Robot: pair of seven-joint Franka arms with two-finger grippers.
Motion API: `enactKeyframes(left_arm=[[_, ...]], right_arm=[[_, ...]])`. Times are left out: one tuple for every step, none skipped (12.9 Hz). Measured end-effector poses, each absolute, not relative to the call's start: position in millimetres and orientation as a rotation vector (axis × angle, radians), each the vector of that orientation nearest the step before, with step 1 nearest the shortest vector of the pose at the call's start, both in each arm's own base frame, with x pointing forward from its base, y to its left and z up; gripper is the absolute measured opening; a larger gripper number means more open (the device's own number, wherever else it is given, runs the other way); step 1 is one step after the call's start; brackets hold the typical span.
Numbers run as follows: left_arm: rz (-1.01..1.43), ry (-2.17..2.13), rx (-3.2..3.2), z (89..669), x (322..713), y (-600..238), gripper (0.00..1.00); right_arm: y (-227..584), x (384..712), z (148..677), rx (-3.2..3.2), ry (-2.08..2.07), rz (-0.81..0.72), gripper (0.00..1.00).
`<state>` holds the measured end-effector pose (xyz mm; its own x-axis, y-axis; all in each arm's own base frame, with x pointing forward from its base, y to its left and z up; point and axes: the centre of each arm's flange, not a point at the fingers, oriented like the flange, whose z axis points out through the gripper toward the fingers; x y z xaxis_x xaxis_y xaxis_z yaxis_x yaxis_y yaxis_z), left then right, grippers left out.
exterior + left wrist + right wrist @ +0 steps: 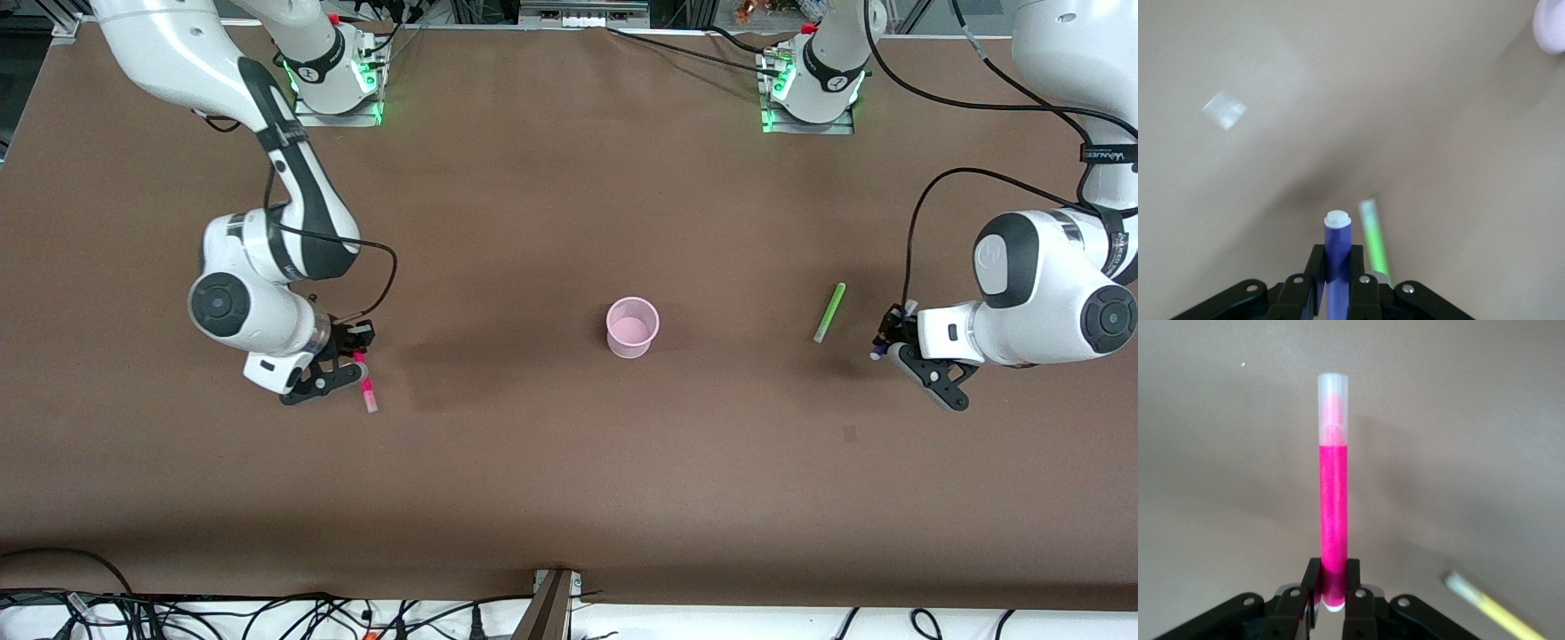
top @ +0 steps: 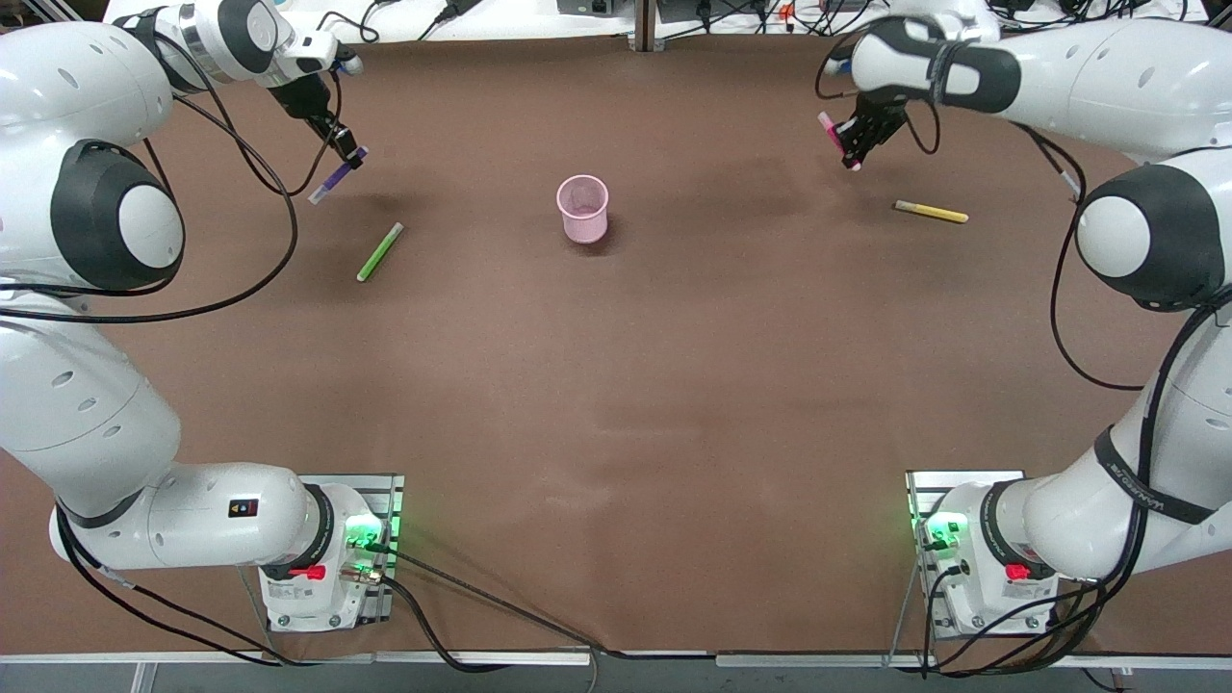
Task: Organize pens into pink holder with both arms
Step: 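Carry the blue marker with the left gripper over the pink cup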
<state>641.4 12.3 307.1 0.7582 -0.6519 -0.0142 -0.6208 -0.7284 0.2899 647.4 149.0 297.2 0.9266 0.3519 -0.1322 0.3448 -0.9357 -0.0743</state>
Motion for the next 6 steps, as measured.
enactKeyframes(left_arm=[[-0.134,-1.001,2.646,309.5,642.8,1.8,0.18],[-0.092,-1.011,2.599,313.9,645.4,-12.9,0.18],[-0.044,-1.006,2.548,320.3,648.4,-31.5,0.18],[0.008,-1.002,2.495,329.2,651.9,-52.0,0.18],[0.054,-1.01,2.444,339.6,655.0,-72.7,0.18],[0.092,-1.03,2.384,349.0,655.8,-95.7,0.18]], right_arm=[[144.2,650.1,311.5,-3.036,-0.54,0.256,0.18],[139.1,653.0,323.5,-3.039,-0.529,0.278,0.18],[134.0,655.6,336.3,-3.041,-0.519,0.312,0.18],[129.3,657.1,350.4,-3.04,-0.509,0.354,0.18],[125.4,657.1,363.8,-3.037,-0.502,0.4,0.18],[119.3,655.6,376.0,-3.035,-0.489,0.456,0.18]])
